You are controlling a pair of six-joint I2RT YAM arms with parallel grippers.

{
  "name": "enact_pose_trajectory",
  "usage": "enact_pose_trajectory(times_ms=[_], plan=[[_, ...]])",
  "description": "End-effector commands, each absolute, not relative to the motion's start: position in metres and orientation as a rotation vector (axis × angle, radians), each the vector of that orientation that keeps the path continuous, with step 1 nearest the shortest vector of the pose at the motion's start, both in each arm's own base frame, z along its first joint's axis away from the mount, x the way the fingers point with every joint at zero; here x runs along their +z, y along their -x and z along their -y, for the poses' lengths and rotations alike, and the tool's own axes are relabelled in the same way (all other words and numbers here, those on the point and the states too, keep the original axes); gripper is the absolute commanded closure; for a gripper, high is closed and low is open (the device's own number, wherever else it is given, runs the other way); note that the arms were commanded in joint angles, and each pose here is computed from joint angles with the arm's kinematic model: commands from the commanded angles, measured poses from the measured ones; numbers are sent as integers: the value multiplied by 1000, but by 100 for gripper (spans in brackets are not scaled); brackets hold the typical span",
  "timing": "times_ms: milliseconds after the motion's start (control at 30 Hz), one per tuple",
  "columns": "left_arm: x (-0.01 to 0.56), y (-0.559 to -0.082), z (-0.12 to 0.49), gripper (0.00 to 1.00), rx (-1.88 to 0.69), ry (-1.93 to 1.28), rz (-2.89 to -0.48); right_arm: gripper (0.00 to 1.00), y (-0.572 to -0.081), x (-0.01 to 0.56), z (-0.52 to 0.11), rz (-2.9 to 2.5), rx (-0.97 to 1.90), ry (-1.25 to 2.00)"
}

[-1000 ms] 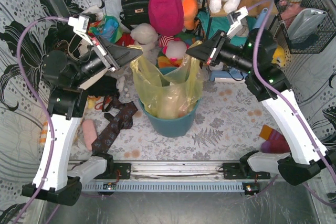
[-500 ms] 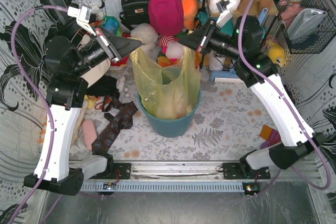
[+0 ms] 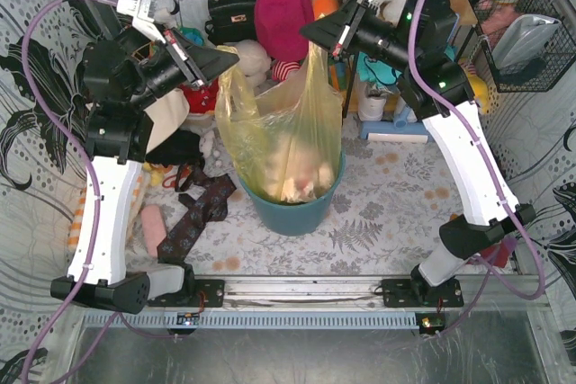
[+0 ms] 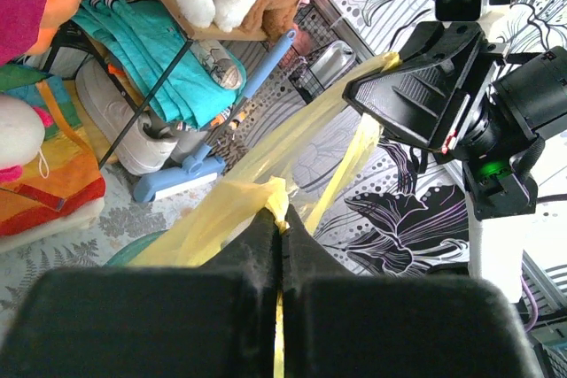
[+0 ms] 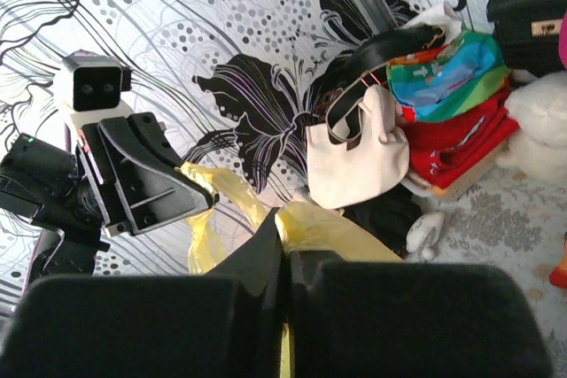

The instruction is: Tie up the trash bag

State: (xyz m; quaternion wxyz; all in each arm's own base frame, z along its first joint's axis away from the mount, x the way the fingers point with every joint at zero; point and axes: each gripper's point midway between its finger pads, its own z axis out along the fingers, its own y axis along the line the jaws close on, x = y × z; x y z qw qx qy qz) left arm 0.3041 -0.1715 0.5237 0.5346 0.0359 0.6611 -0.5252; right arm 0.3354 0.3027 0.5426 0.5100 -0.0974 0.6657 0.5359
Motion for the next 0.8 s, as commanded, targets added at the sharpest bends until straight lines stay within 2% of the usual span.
enact_pose_trajectory(times_ms=[0, 167, 267, 367, 533, 633, 767], plan=[[558, -287, 167, 98, -1242, -164, -1468, 100, -333, 566, -295, -1536, 1256, 264], [589, -265, 167, 98, -1304, -220, -1398, 100, -314, 594, -289, -1483, 1286, 290], [604, -234, 175, 98, -1425, -308, -1308, 100, -302, 584, -299, -1503, 1395, 323], [594, -213, 178, 97, -1521, -349, -1273, 100, -286, 553, -304, -1542, 1528, 318], [538, -211, 178, 98, -1555, -272, -1360, 100, -271, 486, -298, -1624, 1593, 231], [524, -213, 178, 98, -1566, -241, -1385, 100, -267, 482, -295, -1633, 1594, 219], [546, -213, 178, 98, -1561, -266, -1351, 100, -263, 514, -296, -1582, 1609, 267]])
